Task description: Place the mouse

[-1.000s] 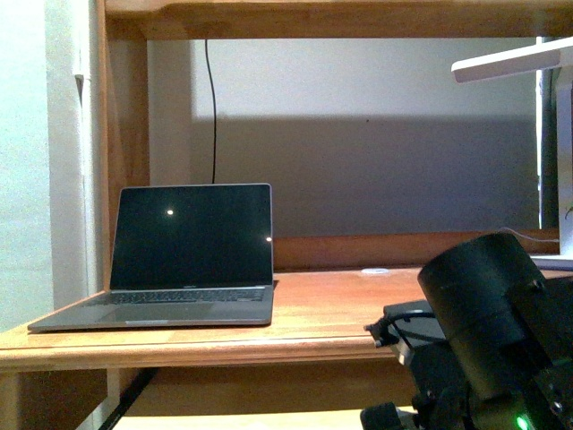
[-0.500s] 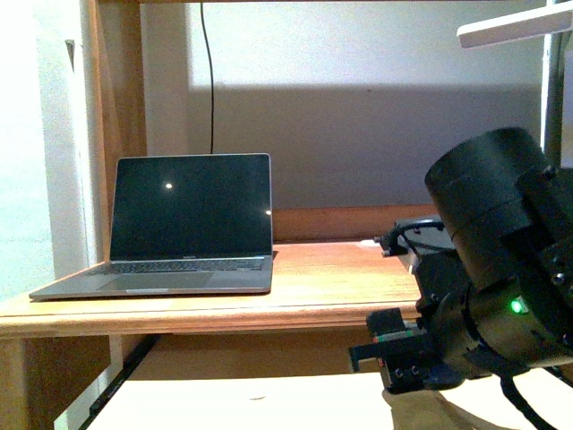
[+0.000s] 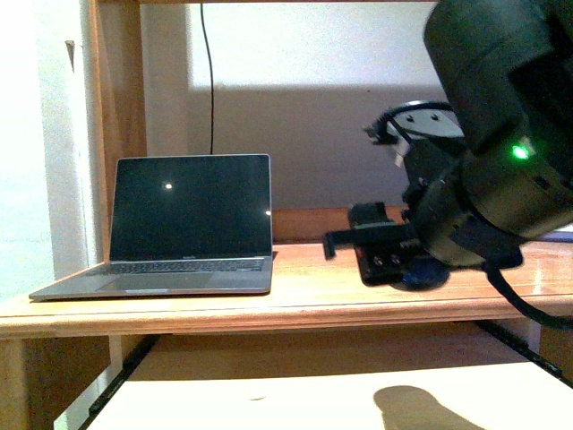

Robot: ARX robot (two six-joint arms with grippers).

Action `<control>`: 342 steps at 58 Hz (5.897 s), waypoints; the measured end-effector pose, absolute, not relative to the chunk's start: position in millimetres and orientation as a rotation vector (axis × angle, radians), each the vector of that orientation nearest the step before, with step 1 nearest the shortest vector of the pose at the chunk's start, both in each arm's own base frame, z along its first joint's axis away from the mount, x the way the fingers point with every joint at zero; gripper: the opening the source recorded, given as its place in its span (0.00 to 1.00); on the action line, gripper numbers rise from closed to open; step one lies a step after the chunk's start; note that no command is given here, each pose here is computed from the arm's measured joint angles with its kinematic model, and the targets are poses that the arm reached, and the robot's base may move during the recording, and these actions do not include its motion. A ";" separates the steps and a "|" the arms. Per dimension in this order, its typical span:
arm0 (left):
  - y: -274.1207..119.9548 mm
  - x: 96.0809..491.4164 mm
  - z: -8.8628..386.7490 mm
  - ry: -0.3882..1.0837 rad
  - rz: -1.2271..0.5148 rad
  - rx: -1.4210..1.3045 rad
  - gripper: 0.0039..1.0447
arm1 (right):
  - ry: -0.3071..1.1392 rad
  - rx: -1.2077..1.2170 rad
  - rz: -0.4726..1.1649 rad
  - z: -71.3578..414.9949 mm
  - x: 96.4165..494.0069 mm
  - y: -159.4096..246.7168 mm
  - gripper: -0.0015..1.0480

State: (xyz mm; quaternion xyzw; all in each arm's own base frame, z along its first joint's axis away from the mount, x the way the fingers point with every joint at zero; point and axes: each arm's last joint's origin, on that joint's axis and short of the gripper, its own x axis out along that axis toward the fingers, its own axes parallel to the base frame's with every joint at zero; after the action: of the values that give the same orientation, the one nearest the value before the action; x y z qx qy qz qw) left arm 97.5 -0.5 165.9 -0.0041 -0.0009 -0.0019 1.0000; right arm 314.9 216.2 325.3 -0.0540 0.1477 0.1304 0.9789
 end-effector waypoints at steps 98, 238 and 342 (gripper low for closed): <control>-0.5 97.5 165.9 -0.002 -0.004 -0.008 0.93 | 0.084 -0.073 0.108 358.0 416.6 177.0 0.93; -0.5 97.5 165.9 -0.002 -0.003 -0.008 0.93 | 0.267 -0.224 0.518 154.2 386.9 207.8 0.93; -0.5 97.5 165.9 -0.002 -0.005 -0.008 0.93 | -0.009 0.006 0.002 170.8 114.0 0.1 0.03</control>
State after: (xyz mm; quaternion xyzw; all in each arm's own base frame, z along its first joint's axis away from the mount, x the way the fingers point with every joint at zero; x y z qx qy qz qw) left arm 97.5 -0.5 165.9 -0.0041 -0.0008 -0.0025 1.0000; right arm 114.0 0.1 170.8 0.0030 -0.0043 0.0012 1.0000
